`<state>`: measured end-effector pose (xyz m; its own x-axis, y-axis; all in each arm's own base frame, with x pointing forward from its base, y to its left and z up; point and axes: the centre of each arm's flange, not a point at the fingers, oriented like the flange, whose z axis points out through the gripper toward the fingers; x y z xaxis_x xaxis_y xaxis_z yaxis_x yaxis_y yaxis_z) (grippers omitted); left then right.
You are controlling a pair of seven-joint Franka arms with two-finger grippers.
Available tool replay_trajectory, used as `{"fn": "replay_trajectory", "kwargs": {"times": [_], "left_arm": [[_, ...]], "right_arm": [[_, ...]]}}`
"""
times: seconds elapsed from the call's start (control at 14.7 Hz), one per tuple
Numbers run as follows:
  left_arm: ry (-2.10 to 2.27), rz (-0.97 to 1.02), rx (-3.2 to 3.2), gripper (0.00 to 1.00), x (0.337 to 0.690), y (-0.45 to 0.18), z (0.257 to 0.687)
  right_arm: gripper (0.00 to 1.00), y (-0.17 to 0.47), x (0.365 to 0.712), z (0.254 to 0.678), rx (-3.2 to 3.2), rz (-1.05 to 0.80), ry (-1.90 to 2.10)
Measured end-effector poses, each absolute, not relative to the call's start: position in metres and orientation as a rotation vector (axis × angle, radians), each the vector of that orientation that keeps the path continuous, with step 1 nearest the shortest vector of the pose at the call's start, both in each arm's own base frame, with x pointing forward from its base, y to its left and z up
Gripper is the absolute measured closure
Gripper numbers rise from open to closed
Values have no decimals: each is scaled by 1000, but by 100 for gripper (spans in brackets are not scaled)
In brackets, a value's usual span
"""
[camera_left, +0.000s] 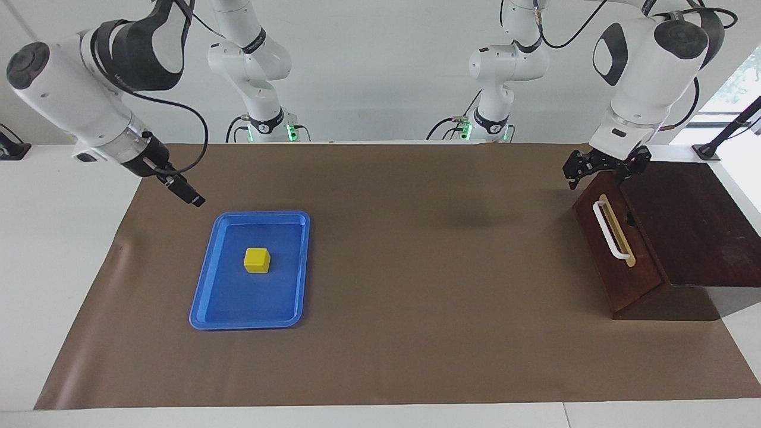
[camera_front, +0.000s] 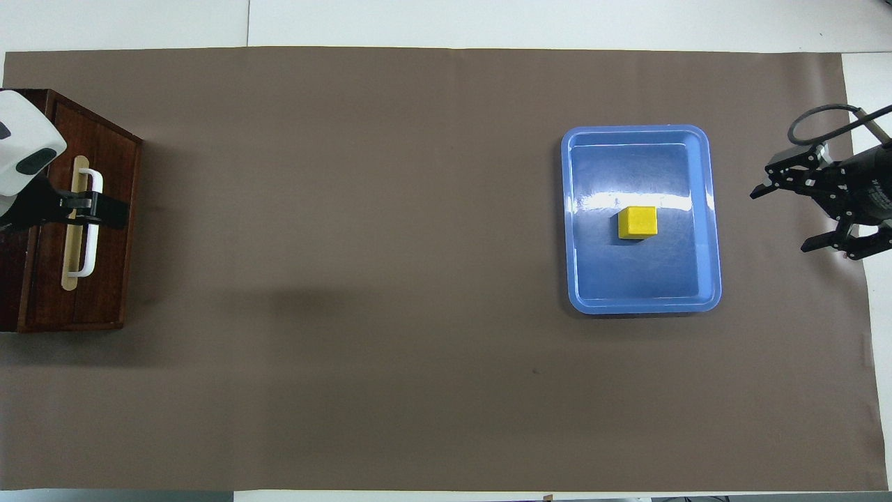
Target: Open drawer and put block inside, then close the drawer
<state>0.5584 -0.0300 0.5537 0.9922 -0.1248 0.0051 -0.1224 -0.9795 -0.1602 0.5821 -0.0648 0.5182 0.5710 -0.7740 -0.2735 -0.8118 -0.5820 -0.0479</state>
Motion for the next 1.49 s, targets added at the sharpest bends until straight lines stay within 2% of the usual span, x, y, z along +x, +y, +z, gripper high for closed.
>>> {"fn": "replay_trajectory", "kwargs": {"times": [0.34, 0.68, 1.02, 1.49], "left_arm": [[261, -42, -2875, 0, 563, -25, 503], [332, -29, -2815, 0, 582, -20, 447], [320, -49, -2824, 0, 585, -5, 422], [325, -67, -2836, 0, 579, 3, 400]], "right_arm": [[0, -75, 613, 471, -2236, 468, 1719], [0, -79, 633, 401, -2037, 614, 1818], [0, -89, 627, 315, -1878, 725, 1905], [0, -86, 612, 291, -1842, 768, 1897]]}}
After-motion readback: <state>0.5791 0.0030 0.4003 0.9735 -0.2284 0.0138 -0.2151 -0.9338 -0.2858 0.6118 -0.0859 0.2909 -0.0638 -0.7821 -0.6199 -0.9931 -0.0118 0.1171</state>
